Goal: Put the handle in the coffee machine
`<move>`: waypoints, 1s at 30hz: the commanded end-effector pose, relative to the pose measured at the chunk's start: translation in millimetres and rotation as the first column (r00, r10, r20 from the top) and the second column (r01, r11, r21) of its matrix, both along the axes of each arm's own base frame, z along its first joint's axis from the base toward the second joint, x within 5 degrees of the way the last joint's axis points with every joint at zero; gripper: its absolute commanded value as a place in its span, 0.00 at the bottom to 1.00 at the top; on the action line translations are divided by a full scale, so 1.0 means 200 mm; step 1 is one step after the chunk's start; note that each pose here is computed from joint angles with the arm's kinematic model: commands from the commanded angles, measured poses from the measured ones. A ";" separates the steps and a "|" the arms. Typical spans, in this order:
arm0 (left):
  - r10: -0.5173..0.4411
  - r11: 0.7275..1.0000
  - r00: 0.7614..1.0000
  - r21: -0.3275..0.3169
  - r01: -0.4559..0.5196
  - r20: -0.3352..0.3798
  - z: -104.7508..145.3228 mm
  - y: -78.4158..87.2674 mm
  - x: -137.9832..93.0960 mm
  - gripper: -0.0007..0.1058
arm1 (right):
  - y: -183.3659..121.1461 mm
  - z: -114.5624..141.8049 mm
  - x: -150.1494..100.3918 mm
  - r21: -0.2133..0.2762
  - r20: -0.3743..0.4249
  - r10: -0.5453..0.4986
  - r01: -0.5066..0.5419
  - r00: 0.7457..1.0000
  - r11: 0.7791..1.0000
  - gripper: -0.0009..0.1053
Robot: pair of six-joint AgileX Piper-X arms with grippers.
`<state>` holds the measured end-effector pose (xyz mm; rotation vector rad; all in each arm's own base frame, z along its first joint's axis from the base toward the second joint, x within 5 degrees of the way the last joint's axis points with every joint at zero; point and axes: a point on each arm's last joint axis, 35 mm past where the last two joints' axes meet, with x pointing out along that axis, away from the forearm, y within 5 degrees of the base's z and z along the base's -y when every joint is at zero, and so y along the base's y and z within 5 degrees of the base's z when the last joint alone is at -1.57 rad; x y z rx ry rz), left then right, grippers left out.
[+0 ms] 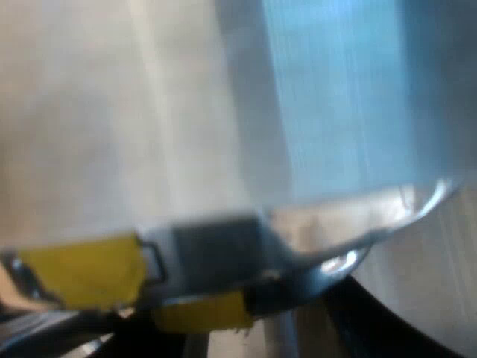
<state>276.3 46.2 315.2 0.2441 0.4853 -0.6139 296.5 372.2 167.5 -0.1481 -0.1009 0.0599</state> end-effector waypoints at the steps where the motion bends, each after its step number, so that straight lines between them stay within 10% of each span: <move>1: -0.004 1.000 1.000 0.025 0.004 -0.013 -0.01 -0.04 0.03 0.02 | -0.01 0.15 0.02 0.110 0.080 0.000 -0.008 0.997 0.994 0.30; 13: -0.078 0.996 0.970 0.018 0.084 -0.232 -0.21 -0.10 0.08 0.02 | -0.01 0.15 0.02 0.110 0.080 0.000 -0.008 0.997 0.994 0.30; 30: -0.238 0.971 0.942 -0.088 0.223 -0.237 -0.15 -0.16 -0.02 0.02 | -0.01 0.15 0.02 0.110 0.080 0.000 -0.008 0.997 0.994 0.30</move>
